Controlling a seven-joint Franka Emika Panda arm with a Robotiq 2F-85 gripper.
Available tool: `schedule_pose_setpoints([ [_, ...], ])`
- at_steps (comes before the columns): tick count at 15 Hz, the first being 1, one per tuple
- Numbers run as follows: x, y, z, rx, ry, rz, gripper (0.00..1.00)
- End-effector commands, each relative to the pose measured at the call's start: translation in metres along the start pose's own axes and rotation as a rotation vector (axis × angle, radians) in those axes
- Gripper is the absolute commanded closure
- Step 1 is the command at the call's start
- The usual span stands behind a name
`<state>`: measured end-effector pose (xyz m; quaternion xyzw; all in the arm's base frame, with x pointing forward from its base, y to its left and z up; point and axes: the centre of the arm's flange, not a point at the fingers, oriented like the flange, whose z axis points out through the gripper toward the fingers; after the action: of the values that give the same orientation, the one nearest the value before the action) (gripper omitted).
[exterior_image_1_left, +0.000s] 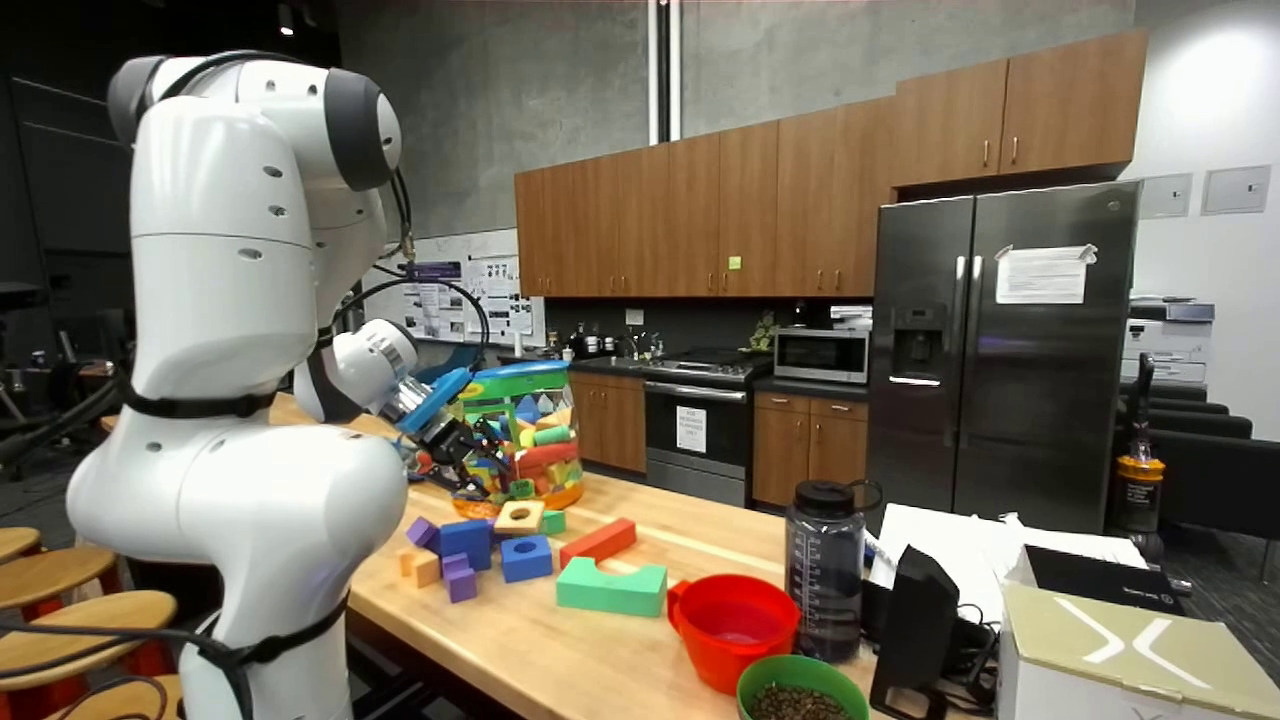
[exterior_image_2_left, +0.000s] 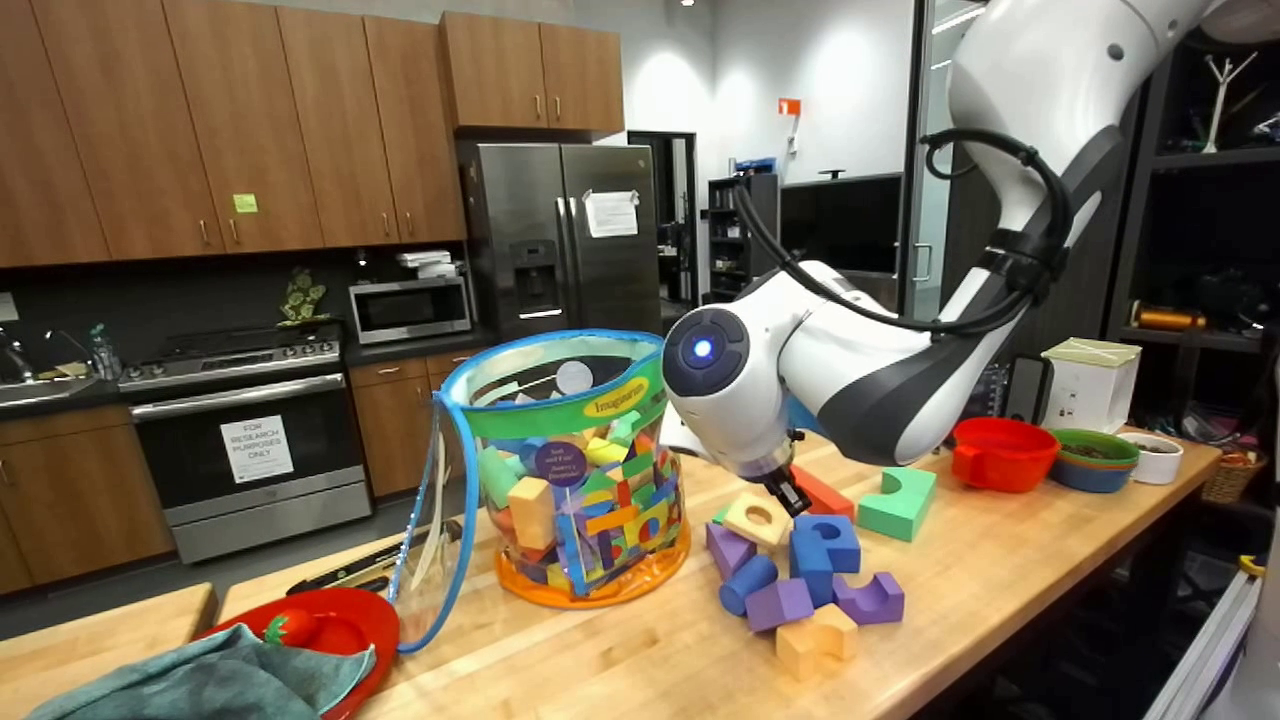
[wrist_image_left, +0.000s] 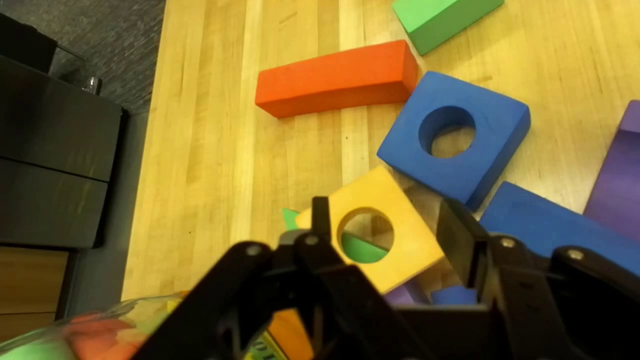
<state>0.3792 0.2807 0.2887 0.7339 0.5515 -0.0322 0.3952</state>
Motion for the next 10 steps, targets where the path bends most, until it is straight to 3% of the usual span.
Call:
schedule_pose_setpoints([
  [1,-0.007,0.001,-0.003,-0.004,0.009,-0.002,0.12],
  [3,-0.007,0.001,-0.003,0.001,0.015,-0.009,0.01],
  [4,-0.022,0.041,0.010,0.045,0.024,0.012,0.00],
  [10,-0.056,0.132,0.004,0.056,0.057,0.019,0.00],
])
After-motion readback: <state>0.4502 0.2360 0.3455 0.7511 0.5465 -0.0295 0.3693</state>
